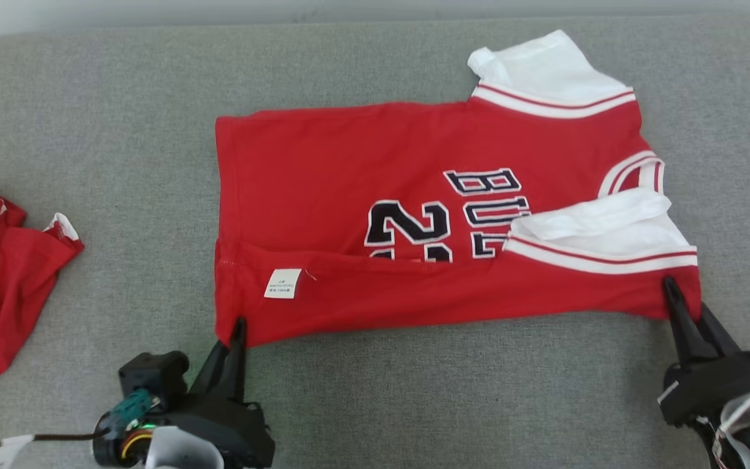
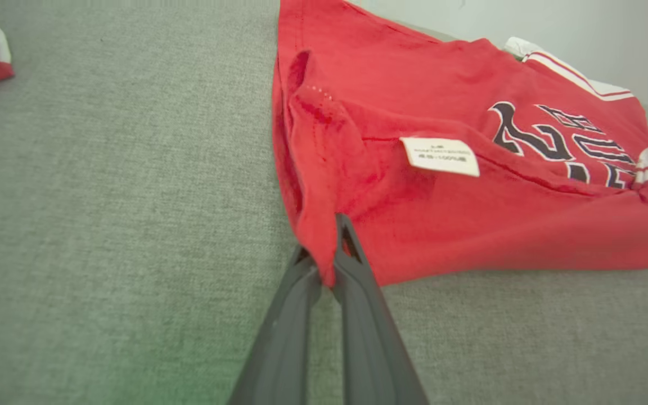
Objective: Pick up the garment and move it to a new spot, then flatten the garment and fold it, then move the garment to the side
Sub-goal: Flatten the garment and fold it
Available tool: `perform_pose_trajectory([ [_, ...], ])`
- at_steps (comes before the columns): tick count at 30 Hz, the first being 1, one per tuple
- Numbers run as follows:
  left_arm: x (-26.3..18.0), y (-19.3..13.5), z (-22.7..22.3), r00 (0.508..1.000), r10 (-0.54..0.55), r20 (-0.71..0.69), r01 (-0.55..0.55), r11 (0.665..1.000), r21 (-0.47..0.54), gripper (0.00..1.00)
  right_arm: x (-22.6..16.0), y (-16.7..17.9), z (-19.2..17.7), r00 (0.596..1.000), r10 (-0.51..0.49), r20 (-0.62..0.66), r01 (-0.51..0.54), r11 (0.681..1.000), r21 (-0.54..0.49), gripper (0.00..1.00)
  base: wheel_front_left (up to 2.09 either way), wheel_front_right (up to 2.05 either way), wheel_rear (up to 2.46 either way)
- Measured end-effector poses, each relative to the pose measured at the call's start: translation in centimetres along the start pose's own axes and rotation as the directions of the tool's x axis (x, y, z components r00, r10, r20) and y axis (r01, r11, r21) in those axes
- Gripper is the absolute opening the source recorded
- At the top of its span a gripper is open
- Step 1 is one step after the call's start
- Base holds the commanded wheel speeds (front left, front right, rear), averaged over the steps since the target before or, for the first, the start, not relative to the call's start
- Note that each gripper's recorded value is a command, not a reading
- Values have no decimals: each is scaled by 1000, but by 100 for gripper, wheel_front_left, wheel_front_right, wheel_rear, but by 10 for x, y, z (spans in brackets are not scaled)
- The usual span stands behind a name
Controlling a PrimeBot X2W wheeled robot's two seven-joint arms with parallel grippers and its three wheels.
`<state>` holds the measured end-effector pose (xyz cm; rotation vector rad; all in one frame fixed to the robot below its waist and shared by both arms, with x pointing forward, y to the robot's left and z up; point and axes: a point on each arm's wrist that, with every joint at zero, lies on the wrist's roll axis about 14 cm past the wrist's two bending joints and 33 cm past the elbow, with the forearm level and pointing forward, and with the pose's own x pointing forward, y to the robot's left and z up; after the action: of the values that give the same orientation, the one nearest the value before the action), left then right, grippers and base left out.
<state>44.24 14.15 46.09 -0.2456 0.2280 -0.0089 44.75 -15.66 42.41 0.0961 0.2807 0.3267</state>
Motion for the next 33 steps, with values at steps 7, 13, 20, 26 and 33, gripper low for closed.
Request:
perform_pose_trajectory([
  [7,-21,8,3,999,1,-32,-1,1000,-2,0,-31,9,0,999,1,-47,0,1000,19,0,0,0,0],
  [13,-40,16,-11,995,33,-95,-35,999,-17,0,-54,19,-18,995,-23,-101,31,997,77,0,0,0,0],
  [20,-44,15,-26,988,33,-152,-38,999,-33,100,-59,23,-39,985,-30,-167,49,993,109,100,0,0,0],
  [26,-43,21,-18,992,56,-111,-59,998,-23,100,-60,7,-25,991,-100,-89,112,984,141,100,0,0,0],
  [33,-34,22,31,993,69,95,-70,998,6,100,-56,-23,22,976,-199,87,183,970,160,100,0,0,0],
])
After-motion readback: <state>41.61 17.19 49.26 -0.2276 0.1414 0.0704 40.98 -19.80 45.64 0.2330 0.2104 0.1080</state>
